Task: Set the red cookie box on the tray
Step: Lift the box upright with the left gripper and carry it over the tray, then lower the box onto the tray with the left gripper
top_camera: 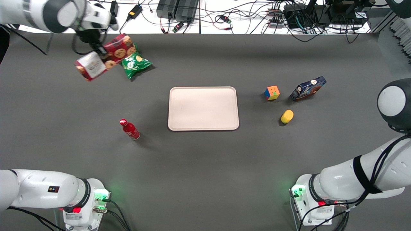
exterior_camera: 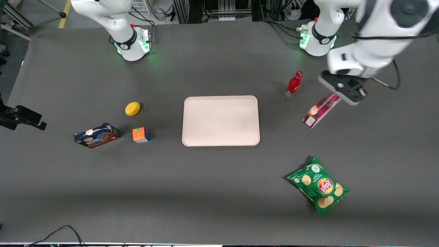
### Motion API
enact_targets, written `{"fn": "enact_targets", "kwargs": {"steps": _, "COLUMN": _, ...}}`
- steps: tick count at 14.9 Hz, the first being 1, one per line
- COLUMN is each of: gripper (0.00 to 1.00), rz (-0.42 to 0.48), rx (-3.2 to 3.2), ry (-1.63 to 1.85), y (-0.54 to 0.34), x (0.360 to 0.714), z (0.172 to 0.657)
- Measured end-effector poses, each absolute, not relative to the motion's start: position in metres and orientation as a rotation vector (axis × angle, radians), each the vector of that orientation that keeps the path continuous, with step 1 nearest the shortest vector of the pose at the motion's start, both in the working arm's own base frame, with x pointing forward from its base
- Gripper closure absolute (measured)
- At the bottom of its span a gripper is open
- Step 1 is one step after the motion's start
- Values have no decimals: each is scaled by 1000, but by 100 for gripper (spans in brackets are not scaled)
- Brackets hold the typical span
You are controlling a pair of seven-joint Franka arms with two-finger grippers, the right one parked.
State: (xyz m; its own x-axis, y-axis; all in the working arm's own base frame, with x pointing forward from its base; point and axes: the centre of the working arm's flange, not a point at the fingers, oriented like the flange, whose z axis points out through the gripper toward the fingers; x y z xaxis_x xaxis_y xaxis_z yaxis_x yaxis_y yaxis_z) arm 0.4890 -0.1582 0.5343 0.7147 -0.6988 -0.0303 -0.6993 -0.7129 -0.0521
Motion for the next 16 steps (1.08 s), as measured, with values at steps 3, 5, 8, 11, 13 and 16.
{"fn": "enact_targets", "kwargs": {"steps": 3, "gripper": 82, "rz": -4, "rx": -2962, "ry": 797, "y": -237, "x": 458, "z": 530}}
{"fn": "enact_targets", "kwargs": {"steps": 5, "gripper": 83, "rz": -1, "rx": -3023, "ry": 546, "y": -283, "x": 434, "z": 523}}
{"fn": "enact_targets", "kwargs": {"steps": 8, "gripper": 83, "rz": 8, "rx": -3069, "ry": 207, "y": -346, "x": 398, "z": 504}}
{"fn": "enact_targets", "kwargs": {"steps": 11, "gripper": 83, "rz": 32, "rx": -3111, "ry": -37, "y": -395, "x": 373, "z": 477}}
{"fn": "enact_targets", "kwargs": {"steps": 13, "gripper": 83, "rz": 58, "rx": -3155, "ry": -91, "y": -417, "x": 370, "z": 455}}
{"fn": "enact_targets", "kwargs": {"steps": 16, "gripper": 82, "rz": 116, "rx": -3207, "ry": -102, "y": -427, "x": 385, "z": 418}}
